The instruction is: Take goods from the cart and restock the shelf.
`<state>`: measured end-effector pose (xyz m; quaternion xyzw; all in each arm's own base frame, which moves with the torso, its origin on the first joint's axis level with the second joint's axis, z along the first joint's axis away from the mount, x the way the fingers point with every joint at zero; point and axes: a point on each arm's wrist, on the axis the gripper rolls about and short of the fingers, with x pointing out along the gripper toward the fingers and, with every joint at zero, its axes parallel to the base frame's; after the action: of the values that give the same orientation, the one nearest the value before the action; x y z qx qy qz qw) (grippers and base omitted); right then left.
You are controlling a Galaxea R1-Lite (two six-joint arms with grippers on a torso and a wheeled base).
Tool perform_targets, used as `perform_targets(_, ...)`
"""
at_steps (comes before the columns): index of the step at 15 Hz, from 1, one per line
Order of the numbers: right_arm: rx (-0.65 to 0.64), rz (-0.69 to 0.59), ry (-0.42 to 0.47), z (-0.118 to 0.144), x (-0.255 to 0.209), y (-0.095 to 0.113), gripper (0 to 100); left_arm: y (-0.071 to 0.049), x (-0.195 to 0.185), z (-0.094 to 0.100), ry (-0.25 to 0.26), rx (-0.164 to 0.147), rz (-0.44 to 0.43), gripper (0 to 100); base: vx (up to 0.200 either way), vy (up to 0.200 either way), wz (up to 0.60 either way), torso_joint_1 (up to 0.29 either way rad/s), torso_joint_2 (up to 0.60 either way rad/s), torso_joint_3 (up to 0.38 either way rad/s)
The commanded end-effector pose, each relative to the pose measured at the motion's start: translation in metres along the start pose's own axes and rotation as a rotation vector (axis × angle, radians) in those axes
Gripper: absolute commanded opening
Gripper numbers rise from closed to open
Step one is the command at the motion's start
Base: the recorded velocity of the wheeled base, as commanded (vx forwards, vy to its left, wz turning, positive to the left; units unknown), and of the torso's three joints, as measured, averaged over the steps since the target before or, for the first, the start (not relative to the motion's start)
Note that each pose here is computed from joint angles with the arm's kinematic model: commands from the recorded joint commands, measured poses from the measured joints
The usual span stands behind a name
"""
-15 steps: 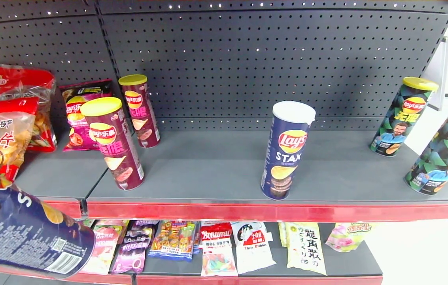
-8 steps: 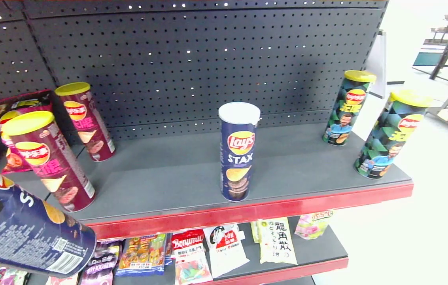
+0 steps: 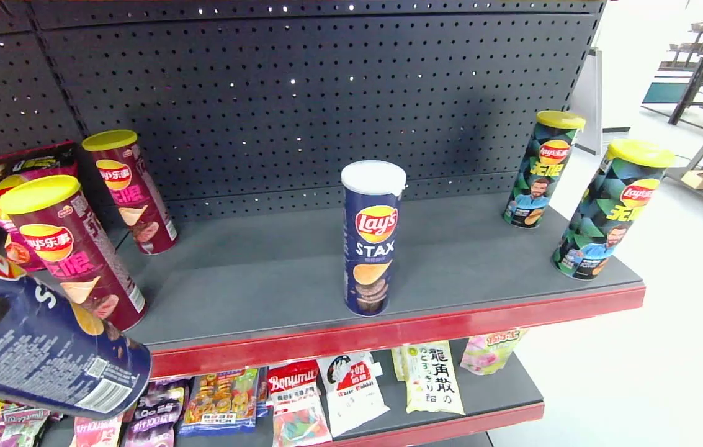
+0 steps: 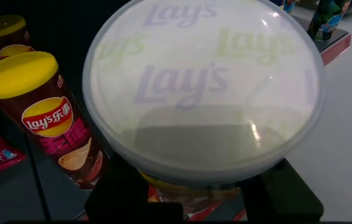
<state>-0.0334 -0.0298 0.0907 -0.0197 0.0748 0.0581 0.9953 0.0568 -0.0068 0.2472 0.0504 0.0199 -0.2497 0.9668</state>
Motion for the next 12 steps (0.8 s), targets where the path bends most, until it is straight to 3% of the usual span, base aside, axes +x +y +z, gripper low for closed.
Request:
perform_targets(1, -0.005, 0.140, 0.000, 0.000, 0.004, -0.003, 100, 0.004, 0.006, -0.001, 0.015, -0.011, -0.004, 0, 0.000, 0.000, 0.00, 0.000, 0.00, 0.000)
perform_targets(3, -0.018, 0.217, -0.003, 0.000, 0.007, -0.007, 100, 0.005, 0.007, -0.002, 0.018, -0.014, -0.007, 0, 0.000, 0.000, 0.00, 0.000, 0.00, 0.000)
perform_targets(6, -0.116, 0.151, -0.020, 0.001, 0.006, -0.006, 100, 0.004, 0.007, -0.003, 0.019, -0.014, -0.018, 0, 0.000, 0.000, 0.00, 0.000, 0.00, 0.000)
perform_targets(9, -0.240, -0.013, 0.127, 0.009, 0.013, 0.005, 100, 0.003, 0.007, -0.002, 0.015, -0.011, -0.019, 0, 0.000, 0.000, 0.00, 0.000, 0.00, 0.000)
perform_targets(12, -0.188, -0.358, 0.190, 0.009, 0.009, 0.015, 100, 0.003, 0.006, -0.003, 0.017, -0.013, -0.020, 0, 0.000, 0.000, 0.00, 0.000, 0.00, 0.000)
